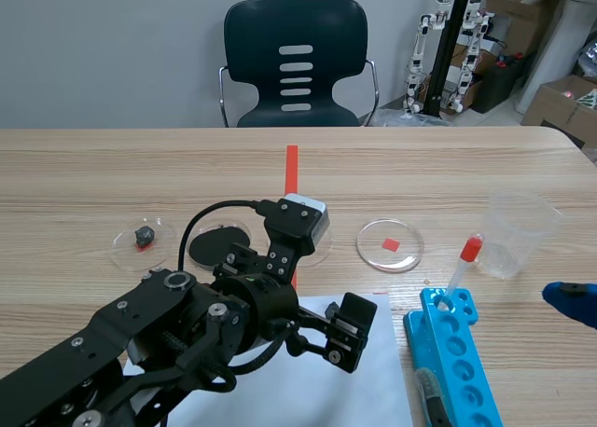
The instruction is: Return to the home posture
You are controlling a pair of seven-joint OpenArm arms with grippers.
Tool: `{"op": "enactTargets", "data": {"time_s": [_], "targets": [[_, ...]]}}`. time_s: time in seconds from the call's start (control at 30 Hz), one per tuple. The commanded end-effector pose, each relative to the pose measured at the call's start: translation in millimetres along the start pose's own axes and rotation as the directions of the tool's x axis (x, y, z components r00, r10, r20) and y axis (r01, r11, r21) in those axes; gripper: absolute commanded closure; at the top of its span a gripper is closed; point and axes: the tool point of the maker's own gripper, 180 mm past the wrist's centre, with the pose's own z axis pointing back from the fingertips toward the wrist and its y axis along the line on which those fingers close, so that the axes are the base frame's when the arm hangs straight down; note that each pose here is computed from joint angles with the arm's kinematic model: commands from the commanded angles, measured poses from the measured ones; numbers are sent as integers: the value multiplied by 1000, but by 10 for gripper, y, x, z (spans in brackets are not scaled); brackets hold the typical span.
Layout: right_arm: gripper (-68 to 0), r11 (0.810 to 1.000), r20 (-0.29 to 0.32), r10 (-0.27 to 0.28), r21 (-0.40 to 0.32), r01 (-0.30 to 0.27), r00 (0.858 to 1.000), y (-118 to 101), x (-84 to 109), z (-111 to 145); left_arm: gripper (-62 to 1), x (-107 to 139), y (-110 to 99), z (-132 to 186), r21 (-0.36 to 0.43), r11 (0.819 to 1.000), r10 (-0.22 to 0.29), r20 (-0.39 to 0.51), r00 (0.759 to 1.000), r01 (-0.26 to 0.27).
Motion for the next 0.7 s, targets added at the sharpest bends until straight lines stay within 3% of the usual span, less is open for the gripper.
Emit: {"op": "enactTargets", "data": {"time_s": [0.0, 0.43, 0.67], "targets": [[-679, 1000, 43, 4, -5, -4, 999, -26, 124, -29, -623, 98, -37, -7, -11, 1000, 5, 32, 999, -5], [-679, 1000, 43, 4, -5, -4, 999, -26, 124, -29, -623, 95, -30, -6, -10, 1000, 3, 32, 999, -3], [-679, 1000, 43, 4, -5, -4, 999, -26, 124, -29, -623, 138, -24, 115, -55, 997, -52, 97, 994, 58]]}}
